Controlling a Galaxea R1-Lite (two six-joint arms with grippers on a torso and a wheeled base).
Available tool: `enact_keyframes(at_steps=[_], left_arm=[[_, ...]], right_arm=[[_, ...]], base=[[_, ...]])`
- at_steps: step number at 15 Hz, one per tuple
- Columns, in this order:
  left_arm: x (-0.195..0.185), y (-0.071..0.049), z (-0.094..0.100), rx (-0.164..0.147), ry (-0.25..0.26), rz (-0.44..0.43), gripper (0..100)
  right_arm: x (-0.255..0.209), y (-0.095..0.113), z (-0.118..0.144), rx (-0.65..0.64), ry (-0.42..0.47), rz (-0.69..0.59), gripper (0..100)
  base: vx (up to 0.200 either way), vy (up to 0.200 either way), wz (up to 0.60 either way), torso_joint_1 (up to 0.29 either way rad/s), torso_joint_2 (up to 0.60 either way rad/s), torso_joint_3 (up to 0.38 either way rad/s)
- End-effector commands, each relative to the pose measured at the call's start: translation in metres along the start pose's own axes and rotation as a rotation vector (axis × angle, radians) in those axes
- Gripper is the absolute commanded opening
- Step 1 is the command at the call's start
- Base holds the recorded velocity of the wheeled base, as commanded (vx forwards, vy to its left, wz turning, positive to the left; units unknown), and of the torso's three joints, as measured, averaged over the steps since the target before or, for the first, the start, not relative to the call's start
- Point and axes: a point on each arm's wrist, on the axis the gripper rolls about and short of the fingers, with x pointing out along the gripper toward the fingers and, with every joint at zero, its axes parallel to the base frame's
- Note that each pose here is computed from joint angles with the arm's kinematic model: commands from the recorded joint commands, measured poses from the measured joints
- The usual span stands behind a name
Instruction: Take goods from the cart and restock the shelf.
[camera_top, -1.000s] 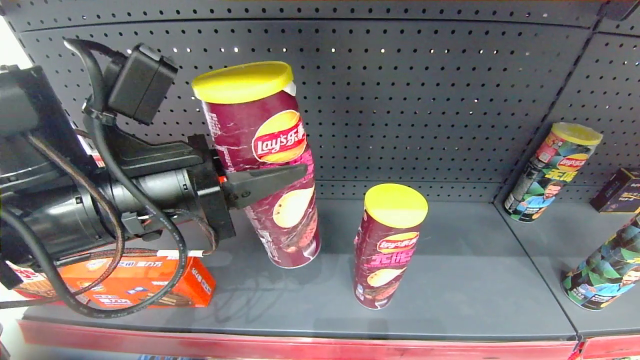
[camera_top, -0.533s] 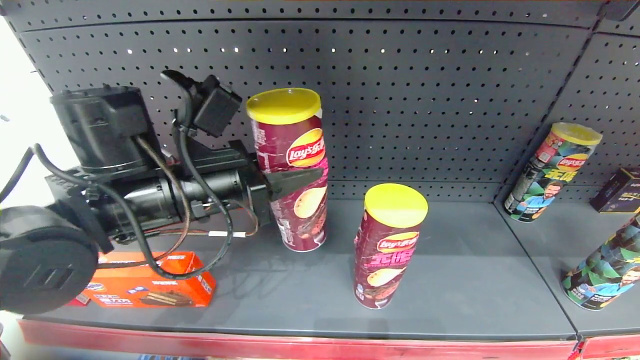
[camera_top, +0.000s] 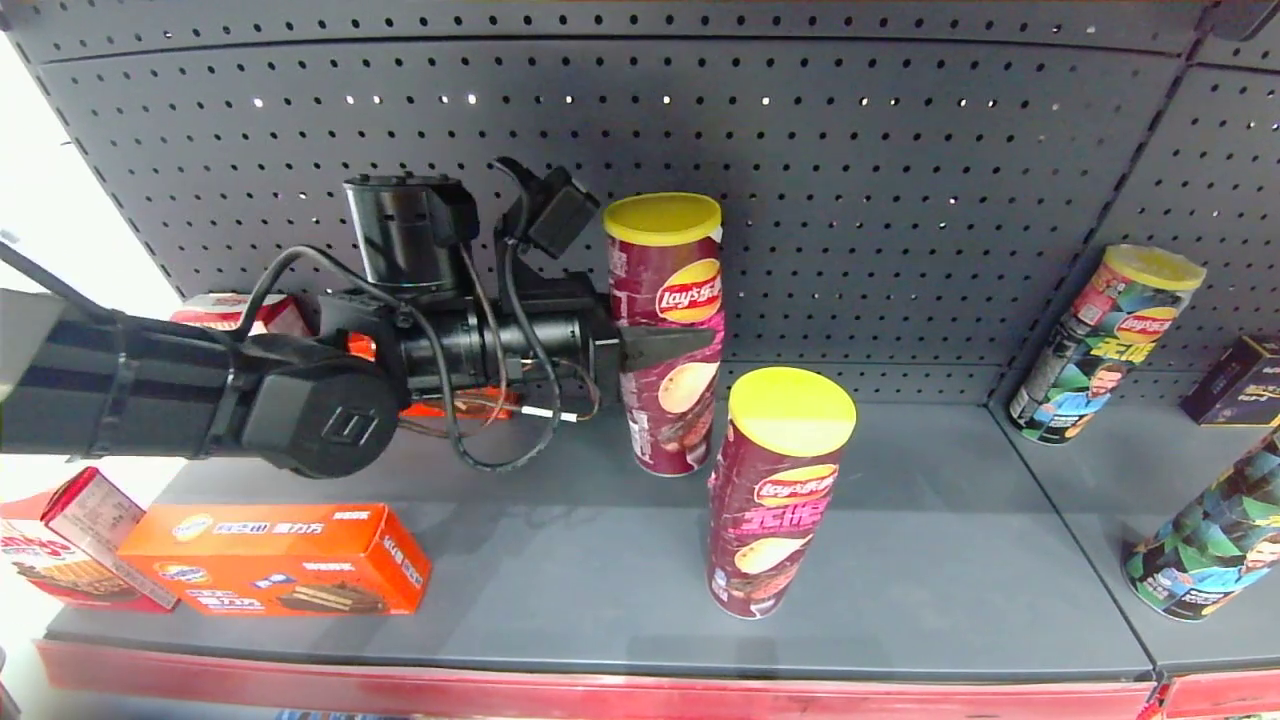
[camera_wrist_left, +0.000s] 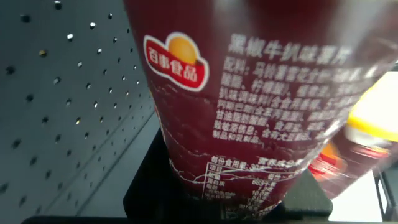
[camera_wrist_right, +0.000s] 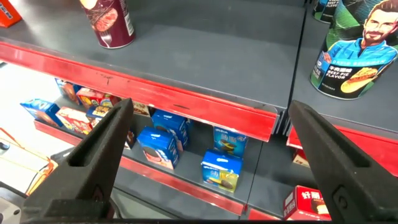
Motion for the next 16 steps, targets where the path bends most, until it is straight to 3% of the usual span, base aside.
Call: enact_keyframes(at_steps=[1,4,5,6,12,16], left_arm=[[0.019,0.019,-0.018,-0.019,0.016,-0.026,0],[0.031,0.032,-0.025,-0.006,0.012,-0.030,0],[0.033,0.048,-0.031,0.019,0.006,-0.010,0],[0.037,0.053,-0.034,0.022,0.003,-0.008,0],[0.055,0.069,-0.045,0.031,-0.003,-0.011,0],[0.064,0.073,-0.050,0.030,-0.003,-0.020,0]], right_arm=[[0.000,0.000,0.000,-0.001,0.001,0.001,100],[0.000,0.000,0.000,0.000,0.001,0.001,100],[0.000,0.000,0.000,-0.001,0.001,0.001,100],[0.000,0.000,0.000,0.000,0.001,0.001,100],[0.000,0.000,0.000,-0.001,0.001,0.001,100],[0.000,0.000,0.000,0.000,0.001,0.001,100]], base=[[0.000,0.000,0.00,0.000,0.00,0.000],[0.000,0.000,0.00,0.000,0.00,0.000],[0.000,0.000,0.00,0.000,0.00,0.000],[0.000,0.000,0.00,0.000,0.00,0.000],[0.000,0.000,0.00,0.000,0.00,0.000],[0.000,0.000,0.00,0.000,0.00,0.000]])
